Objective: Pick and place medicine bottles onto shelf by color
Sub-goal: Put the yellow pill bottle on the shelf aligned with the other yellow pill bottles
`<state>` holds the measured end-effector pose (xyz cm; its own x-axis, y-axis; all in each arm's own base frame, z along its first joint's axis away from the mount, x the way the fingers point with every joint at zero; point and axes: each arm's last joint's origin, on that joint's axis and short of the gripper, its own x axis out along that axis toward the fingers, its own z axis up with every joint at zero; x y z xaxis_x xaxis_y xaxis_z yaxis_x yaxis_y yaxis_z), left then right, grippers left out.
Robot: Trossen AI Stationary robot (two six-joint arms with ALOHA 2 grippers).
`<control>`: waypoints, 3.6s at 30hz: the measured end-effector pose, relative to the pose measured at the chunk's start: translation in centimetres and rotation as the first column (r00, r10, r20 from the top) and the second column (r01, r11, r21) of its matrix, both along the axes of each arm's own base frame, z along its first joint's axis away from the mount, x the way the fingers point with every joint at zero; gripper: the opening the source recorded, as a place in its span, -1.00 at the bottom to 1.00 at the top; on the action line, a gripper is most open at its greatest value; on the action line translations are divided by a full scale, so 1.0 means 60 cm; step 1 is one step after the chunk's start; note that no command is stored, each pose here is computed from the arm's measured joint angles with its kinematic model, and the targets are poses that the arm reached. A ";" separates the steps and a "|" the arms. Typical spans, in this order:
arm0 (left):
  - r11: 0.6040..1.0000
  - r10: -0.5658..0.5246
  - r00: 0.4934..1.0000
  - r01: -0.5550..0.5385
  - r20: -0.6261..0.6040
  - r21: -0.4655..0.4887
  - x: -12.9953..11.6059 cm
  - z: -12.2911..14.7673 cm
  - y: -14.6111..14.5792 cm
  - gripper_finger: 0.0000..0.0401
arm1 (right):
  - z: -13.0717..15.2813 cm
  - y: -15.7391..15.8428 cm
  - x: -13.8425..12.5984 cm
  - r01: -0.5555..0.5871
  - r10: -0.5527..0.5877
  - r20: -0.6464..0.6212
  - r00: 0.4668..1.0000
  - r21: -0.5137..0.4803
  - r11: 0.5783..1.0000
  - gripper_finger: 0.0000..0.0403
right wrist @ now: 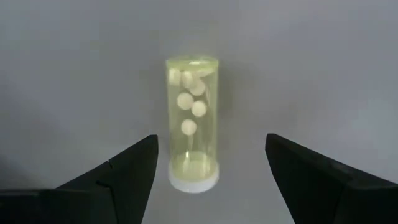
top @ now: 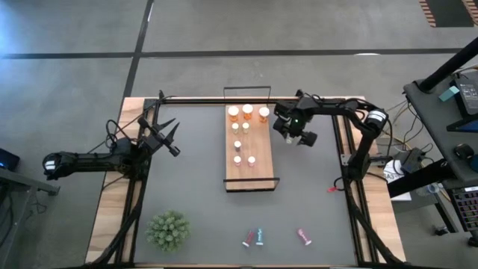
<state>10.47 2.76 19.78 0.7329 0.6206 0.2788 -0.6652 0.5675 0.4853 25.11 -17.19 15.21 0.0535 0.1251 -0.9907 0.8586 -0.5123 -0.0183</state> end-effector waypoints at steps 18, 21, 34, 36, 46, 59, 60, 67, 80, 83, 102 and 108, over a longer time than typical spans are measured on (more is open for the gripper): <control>1.000 0.000 1.000 0.000 0.000 0.000 0.000 0.000 0.000 -0.64 | -0.013 0.003 0.000 0.078 -0.074 0.135 0.988 -0.026 0.997 0.33; 1.000 0.000 1.000 0.000 0.000 0.000 0.000 0.000 0.000 -0.64 | -0.013 0.003 -0.001 0.077 -0.073 0.132 0.989 -0.024 0.997 0.19; 1.000 0.000 1.000 0.000 0.000 0.000 0.000 0.000 0.000 -0.64 | -0.018 0.008 -0.006 0.069 -0.068 0.112 0.991 -0.006 0.998 -0.39; 1.000 0.000 1.000 0.000 0.000 0.000 0.000 0.000 0.000 -0.64 | -0.018 0.008 -0.006 0.068 -0.068 0.116 0.991 0.000 0.998 -0.41; 1.000 0.000 1.000 0.000 0.000 0.000 0.000 0.000 0.000 -0.64 | 0.018 0.015 -0.009 0.024 -0.026 0.228 0.973 0.013 1.000 -0.39; 1.000 0.000 1.000 0.000 0.000 0.000 0.000 0.000 0.000 -0.64 | 0.107 0.048 -0.030 0.058 -0.083 0.399 0.913 0.075 0.996 -0.36; 1.000 0.000 1.000 0.000 0.000 0.000 0.000 0.000 0.000 -0.64 | 0.109 0.050 -0.030 0.049 -0.085 0.416 0.905 0.097 0.994 -0.37; 1.000 0.000 1.000 0.000 0.000 0.000 0.000 0.000 0.000 -0.64 | 0.124 0.053 -0.016 -0.055 -0.111 0.582 0.806 0.259 0.964 -0.43; 1.000 0.000 1.000 0.000 0.000 0.000 0.000 0.000 0.000 -0.64 | 0.119 0.031 0.016 -0.137 -0.341 0.659 0.671 0.561 0.816 -0.41; 1.000 0.000 1.000 0.000 0.000 0.000 0.000 0.000 0.000 -0.64 | 0.108 0.027 0.013 -0.119 -0.380 0.652 0.656 0.586 0.801 -0.43; 1.000 0.000 1.000 0.000 0.000 0.000 0.000 0.000 0.000 -0.64 | 0.022 0.058 -0.037 0.090 -0.774 0.571 0.275 0.786 0.611 -0.43; 1.000 0.000 1.000 0.000 0.000 0.000 0.000 0.000 0.000 -0.64 | 0.018 0.058 -0.038 0.131 -0.824 0.507 0.254 0.826 0.548 -0.42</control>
